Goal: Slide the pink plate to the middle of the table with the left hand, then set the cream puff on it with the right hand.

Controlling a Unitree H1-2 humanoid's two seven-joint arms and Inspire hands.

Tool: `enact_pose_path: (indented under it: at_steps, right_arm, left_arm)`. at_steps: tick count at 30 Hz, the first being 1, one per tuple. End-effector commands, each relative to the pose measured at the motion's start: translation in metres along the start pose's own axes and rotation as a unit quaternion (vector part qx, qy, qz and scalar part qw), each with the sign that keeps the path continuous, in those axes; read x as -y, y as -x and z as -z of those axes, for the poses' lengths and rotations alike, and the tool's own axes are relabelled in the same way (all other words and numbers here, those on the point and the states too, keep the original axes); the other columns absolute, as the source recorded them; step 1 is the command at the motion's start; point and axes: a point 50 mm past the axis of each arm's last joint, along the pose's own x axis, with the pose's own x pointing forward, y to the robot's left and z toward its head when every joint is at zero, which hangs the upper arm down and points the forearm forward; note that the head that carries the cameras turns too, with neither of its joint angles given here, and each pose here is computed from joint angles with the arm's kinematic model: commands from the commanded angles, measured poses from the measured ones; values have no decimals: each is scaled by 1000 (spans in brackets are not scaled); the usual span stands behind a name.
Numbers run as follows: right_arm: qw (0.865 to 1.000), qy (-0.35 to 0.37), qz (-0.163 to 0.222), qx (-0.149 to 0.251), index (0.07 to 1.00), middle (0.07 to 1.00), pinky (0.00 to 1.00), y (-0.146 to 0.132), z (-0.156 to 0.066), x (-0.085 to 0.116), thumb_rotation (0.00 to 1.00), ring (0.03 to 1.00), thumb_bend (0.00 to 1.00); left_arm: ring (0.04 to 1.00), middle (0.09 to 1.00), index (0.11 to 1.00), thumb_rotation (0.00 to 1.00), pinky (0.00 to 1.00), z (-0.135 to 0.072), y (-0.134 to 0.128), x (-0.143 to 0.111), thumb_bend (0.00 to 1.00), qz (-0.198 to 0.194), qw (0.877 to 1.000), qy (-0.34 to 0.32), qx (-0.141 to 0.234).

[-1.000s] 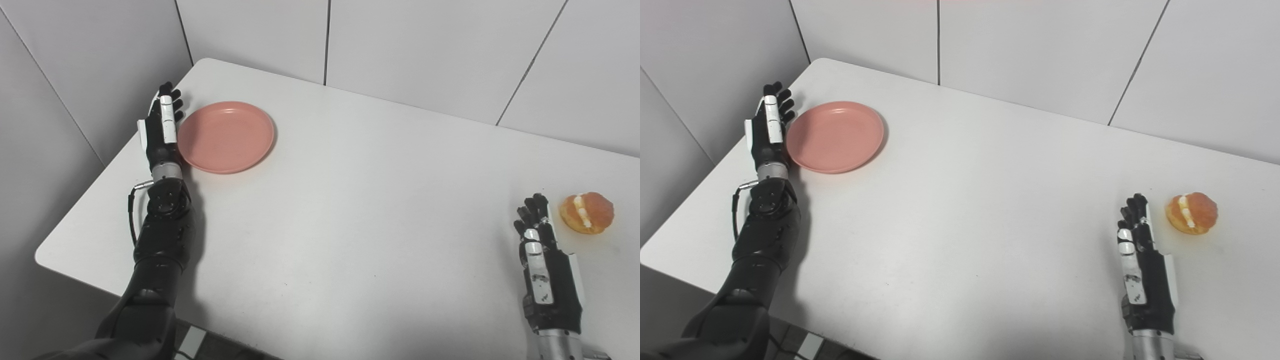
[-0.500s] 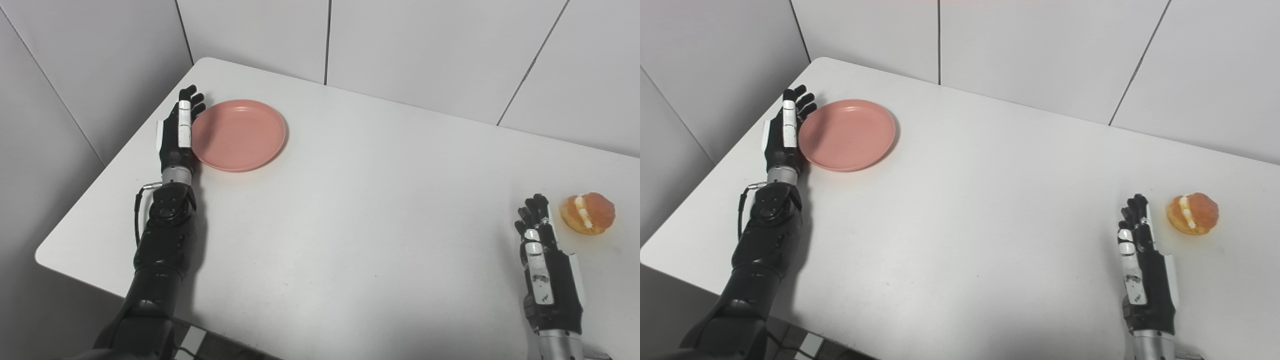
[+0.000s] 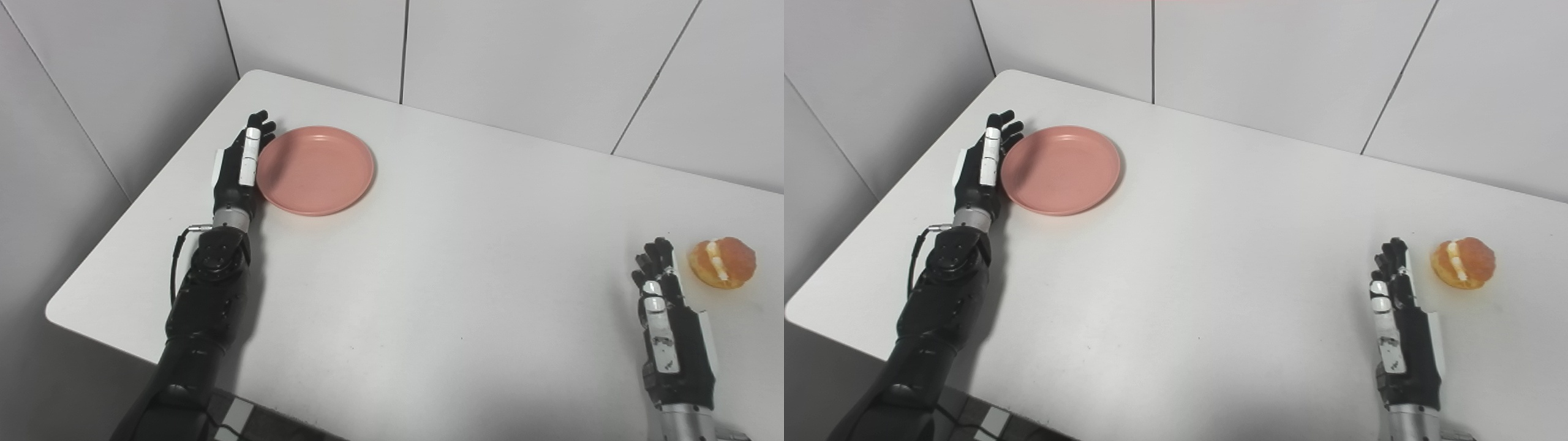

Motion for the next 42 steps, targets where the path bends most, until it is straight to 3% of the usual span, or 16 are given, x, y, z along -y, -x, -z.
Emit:
enact_pose_path:
  at_steps: [1,21,27,31,42]
  right_arm:
    - [1000,1,3,9,1000,1000,1000,0,0,0,862,1000,547]
    - [1000,-11,0,4,1000,1000,1000,-2,2,0,855,1000,578]
    - [1000,-17,0,6,1000,1000,1000,-3,2,-1,848,1000,553]
    - [1000,-16,1,6,1000,1000,1000,-3,3,-2,842,1000,579]
    - [1000,-7,6,8,1000,1000,1000,-1,3,-2,839,1000,572]
  left_arm:
    - [882,866,859,1000,869,2,3,22,795,47,999,3,-12]
    - [909,892,875,1000,895,9,10,66,743,100,995,-15,-5]
    - [898,883,871,1000,888,9,15,78,783,117,993,-28,-6]
    - [900,885,878,1000,897,13,18,87,742,138,990,-38,-3]
    - [898,896,883,1000,895,22,28,104,765,167,985,-36,-9]
